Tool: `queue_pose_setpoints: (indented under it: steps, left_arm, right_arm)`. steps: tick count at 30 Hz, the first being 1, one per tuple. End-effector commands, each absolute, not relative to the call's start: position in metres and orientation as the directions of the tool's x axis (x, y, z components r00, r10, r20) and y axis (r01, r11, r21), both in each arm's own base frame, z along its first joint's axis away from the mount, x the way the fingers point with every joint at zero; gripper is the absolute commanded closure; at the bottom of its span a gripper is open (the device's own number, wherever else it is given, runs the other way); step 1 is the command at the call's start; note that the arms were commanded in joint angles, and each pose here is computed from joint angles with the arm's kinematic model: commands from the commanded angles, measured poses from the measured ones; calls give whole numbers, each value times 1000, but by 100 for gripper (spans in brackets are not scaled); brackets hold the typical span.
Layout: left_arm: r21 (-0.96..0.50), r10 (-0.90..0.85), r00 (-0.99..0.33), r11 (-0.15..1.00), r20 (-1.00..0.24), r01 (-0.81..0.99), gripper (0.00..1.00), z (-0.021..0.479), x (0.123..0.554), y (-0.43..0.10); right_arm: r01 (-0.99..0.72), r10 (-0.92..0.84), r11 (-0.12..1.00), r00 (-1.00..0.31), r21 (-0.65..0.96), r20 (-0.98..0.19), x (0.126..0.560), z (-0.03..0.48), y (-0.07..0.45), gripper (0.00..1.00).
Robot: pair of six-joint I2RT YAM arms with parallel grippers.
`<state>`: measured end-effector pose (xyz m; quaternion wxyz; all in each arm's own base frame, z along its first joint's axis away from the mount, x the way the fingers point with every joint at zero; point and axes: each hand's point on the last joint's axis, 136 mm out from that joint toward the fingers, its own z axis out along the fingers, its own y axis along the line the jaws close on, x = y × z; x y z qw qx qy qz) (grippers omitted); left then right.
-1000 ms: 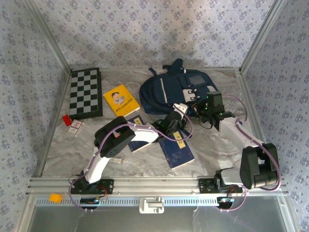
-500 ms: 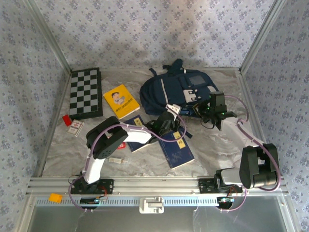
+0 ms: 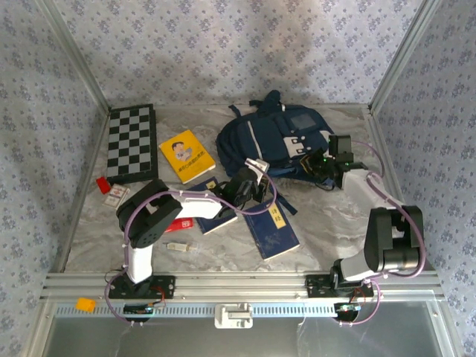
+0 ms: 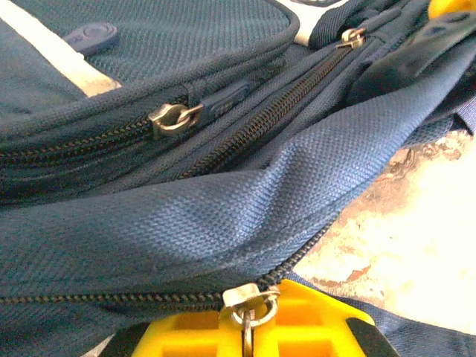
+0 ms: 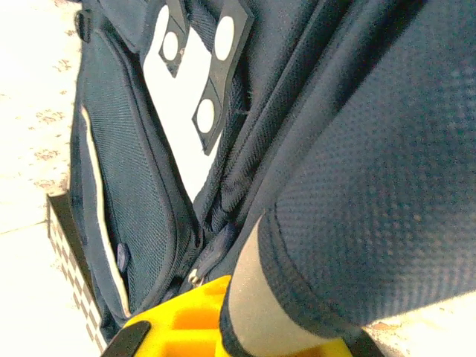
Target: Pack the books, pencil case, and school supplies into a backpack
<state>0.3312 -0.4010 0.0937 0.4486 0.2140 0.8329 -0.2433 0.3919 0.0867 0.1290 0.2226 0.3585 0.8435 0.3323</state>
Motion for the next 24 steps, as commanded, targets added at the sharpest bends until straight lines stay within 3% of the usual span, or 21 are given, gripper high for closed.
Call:
queue_pose_setpoints:
  steps: [1, 4, 8, 11, 20, 24]
  left_arm:
    - [-261, 126, -548, 777, -827, 572, 100, 113, 322, -408]
    - [-278, 148, -574, 760, -806, 587, 100, 116, 316, -426]
    - [-306, 146, -620, 769, -771, 561, 100, 115, 324, -437]
    - [-319, 120, -620, 772, -776, 549, 100, 123, 332, -439]
    - [-324, 109, -634, 785, -766, 527, 100, 134, 342, -431]
    - [-341, 109, -637, 770, -763, 539, 100, 137, 340, -435]
  right_arm:
    - [372, 733, 567, -635, 735, -244, 429, 154, 77, 98]
    - [399, 732, 595, -627, 697, -266, 436, 149, 67, 84]
    - [378, 669, 651, -695, 659, -263, 426, 148, 85, 46]
    - [388, 679, 643, -688, 660, -257, 406, 147, 88, 33]
    - [460, 697, 613, -698, 642, -165, 340, 139, 100, 21]
    - [469, 722, 535, -686, 703, -91, 337, 129, 117, 25]
